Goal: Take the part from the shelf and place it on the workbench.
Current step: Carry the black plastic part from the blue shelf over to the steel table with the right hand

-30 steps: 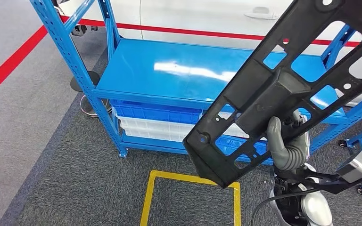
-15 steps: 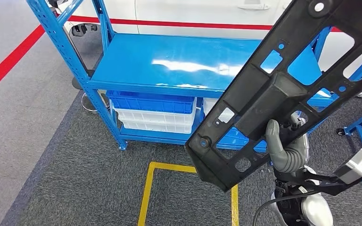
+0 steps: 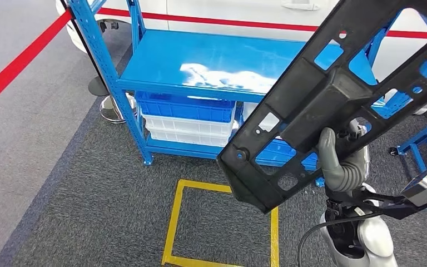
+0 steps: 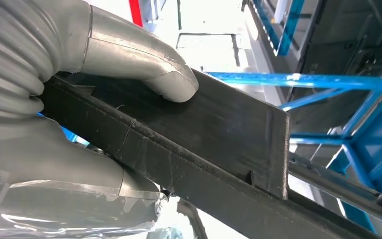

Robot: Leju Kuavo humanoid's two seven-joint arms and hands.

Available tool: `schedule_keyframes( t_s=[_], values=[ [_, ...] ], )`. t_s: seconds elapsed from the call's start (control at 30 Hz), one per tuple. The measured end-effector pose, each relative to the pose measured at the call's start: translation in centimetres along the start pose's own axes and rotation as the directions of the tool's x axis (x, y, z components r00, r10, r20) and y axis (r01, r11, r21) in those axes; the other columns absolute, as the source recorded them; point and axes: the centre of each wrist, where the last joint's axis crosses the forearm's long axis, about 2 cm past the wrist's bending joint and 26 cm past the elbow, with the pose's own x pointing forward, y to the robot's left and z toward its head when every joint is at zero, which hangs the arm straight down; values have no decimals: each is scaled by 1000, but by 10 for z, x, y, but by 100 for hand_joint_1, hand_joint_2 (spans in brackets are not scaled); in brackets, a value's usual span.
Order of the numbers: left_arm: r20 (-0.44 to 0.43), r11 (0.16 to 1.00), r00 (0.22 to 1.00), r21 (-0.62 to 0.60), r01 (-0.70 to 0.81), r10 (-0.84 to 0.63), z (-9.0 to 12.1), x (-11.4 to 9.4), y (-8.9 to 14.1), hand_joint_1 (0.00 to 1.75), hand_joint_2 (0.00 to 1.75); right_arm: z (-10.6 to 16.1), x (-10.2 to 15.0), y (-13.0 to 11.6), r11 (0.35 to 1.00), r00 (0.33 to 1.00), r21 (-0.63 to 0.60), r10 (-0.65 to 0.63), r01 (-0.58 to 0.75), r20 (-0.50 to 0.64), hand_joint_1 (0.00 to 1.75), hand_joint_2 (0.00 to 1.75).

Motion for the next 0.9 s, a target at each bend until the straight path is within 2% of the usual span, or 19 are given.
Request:
schedule_keyframes(
  t_s=[0.33,0.63,0.9],
  values=[
    [9,999,999,-19,50,-50,-2,1,6,0,175,-4,1,-1,1000,1000,-3,24,-24,18,175,175],
    [21,996,996,-38,86,-85,-3,2,8,0,175,12,-2,13,997,997,-37,76,-75,26,175,175],
    [15,993,994,-56,105,-104,0,-2,5,0,175,22,-1,22,996,997,-56,68,-67,26,175,175]
  ],
)
